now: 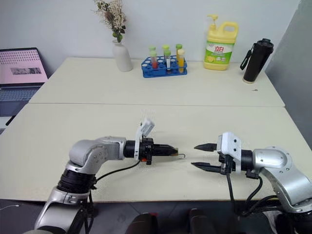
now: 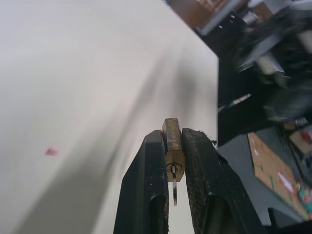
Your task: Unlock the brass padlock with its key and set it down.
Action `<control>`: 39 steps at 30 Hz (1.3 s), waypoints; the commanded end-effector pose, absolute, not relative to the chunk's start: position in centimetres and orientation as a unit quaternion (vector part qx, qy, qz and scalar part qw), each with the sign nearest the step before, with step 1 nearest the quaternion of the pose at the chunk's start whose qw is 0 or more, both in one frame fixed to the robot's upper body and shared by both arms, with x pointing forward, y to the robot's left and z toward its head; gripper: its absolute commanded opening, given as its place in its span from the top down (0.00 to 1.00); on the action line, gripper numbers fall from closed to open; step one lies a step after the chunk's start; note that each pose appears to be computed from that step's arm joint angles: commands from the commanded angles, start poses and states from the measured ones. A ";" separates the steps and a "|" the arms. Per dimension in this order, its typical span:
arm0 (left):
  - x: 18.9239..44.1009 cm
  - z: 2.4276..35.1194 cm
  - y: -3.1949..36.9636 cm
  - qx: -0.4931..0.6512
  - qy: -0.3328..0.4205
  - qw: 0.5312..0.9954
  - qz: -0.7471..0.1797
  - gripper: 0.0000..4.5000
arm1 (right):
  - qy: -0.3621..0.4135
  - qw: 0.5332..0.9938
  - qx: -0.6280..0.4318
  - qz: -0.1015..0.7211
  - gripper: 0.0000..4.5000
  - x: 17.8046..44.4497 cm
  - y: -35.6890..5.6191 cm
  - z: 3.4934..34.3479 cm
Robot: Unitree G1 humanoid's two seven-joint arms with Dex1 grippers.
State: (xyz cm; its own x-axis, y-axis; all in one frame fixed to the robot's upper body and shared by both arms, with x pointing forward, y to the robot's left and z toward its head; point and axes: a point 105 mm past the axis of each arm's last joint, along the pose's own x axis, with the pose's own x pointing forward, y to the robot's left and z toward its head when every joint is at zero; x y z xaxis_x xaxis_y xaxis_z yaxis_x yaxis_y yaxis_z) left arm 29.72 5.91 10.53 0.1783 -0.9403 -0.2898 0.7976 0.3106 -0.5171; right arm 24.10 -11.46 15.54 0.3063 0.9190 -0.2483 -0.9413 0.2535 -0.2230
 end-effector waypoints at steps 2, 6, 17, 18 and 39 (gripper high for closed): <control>30.0 9.6 5.2 -0.117 0.279 0.766 -0.567 0.97 | 0.016 0.793 -0.164 0.587 0.01 23.8 -10.5 16.2; 30.2 9.1 5.0 -0.105 0.278 0.770 -0.565 0.97 | 0.028 0.789 -0.171 0.589 0.00 23.6 -10.5 15.7; 31.1 9.1 5.0 -0.092 0.264 0.782 -0.558 0.55 | 0.063 0.776 -0.228 0.584 0.00 23.7 -11.1 13.8; 31.2 9.1 4.9 -0.091 0.261 0.783 -0.558 0.48 | 0.062 0.776 -0.232 0.583 0.00 23.8 -11.1 13.8; 27.9 16.1 13.5 0.182 0.114 0.800 -0.560 0.00 | 0.075 0.778 -0.271 0.562 0.00 24.5 -13.5 13.9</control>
